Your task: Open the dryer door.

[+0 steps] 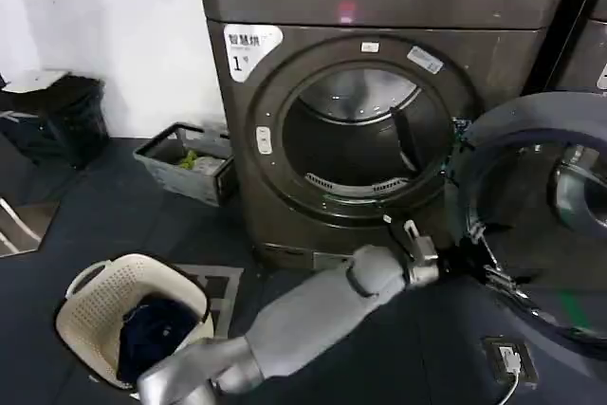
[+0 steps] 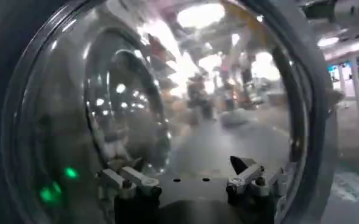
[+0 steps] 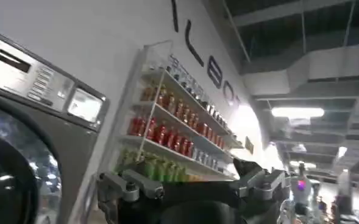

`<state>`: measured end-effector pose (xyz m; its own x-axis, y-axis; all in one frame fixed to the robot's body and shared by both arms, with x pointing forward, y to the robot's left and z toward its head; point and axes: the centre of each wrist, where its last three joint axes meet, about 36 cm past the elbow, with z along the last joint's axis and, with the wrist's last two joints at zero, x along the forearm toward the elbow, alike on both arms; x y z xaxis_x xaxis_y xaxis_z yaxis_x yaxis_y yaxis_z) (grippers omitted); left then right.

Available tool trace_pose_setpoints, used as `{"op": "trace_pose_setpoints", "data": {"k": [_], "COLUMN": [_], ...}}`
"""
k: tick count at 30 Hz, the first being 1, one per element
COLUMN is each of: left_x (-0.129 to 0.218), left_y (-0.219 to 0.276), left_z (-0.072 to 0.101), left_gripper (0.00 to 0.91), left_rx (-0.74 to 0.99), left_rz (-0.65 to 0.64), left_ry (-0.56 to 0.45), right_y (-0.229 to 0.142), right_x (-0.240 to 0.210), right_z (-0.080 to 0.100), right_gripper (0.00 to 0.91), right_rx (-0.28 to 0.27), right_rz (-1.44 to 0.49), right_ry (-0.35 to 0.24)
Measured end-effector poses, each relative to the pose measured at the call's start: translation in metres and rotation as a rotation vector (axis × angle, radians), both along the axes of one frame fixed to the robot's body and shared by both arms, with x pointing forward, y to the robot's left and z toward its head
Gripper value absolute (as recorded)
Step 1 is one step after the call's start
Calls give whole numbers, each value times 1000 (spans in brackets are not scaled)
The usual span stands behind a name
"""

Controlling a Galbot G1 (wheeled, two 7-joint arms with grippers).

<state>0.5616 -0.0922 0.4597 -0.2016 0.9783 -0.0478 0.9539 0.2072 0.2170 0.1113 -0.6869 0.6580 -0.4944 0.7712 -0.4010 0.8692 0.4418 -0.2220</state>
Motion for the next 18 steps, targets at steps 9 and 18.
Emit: {"op": "trace_pose_setpoints", "data": {"k": [9,18], "left_x": [21,10], "left_y": [11,6], "left_z": [-10,-12], "left_gripper": [907,907], "left_rx": [41,40], "left_rz": [61,28], "left_ry": [-4,7], "right_y": [-1,-2], "right_x": [-23,-23], "right_z": [9,11], "right_gripper": [907,907], "right_rx": [-16,-20], "right_rz": [-44,-41], "right_ry": [7,5]}}
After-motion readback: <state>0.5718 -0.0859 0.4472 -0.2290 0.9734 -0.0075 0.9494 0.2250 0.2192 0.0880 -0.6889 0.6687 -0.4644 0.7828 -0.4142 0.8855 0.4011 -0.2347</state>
